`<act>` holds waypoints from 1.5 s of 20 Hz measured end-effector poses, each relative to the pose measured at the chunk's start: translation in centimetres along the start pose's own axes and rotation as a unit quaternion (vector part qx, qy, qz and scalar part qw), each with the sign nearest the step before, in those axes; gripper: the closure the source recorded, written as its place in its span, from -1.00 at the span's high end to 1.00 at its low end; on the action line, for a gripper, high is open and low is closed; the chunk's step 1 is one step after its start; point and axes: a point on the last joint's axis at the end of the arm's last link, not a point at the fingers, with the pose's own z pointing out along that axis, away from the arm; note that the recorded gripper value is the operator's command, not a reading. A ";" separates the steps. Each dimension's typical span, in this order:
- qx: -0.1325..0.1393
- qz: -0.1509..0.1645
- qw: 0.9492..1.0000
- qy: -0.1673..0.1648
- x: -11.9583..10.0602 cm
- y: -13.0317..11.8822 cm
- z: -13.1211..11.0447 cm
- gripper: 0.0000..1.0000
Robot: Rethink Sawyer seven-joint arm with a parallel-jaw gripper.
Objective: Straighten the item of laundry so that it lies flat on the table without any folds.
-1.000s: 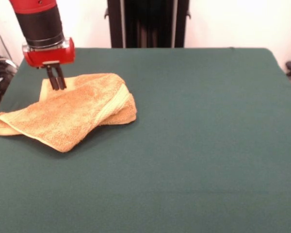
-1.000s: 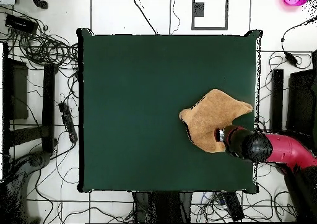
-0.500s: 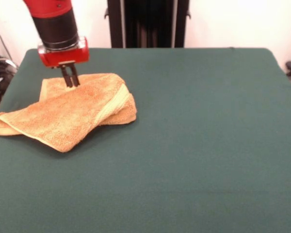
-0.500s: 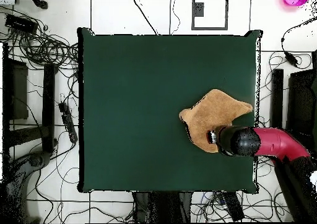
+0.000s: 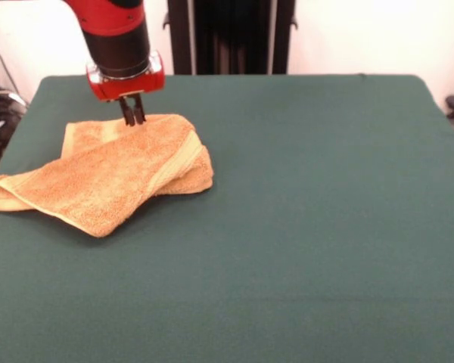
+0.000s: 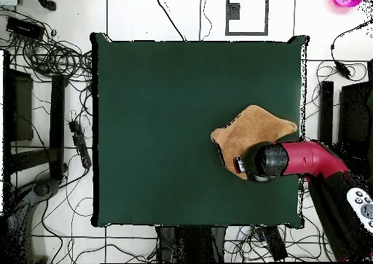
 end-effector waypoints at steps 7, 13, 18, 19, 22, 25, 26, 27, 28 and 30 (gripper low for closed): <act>0.015 -0.001 1.000 0.010 0.7 -1.1 0.3 -1.00; 0.031 -0.002 0.999 0.014 1.7 -2.4 0.4 -1.00; 0.050 -0.006 0.999 0.019 2.2 -3.6 1.0 -1.00; 0.056 -0.008 0.998 0.018 2.2 -3.9 1.2 -1.00; 0.072 -0.015 0.997 0.011 2.1 -4.8 1.8 -1.00; 0.085 -0.020 0.996 0.003 1.8 -5.6 2.6 -1.00; 0.090 -0.022 0.996 -0.001 1.7 -5.9 2.9 -1.00; 0.094 -0.023 0.995 -0.006 1.6 -6.3 3.3 -1.00; 0.096 -0.024 0.995 -0.010 1.5 -6.6 3.7 -1.00; 0.097 -0.023 0.995 -0.014 1.3 -6.9 4.3 -1.00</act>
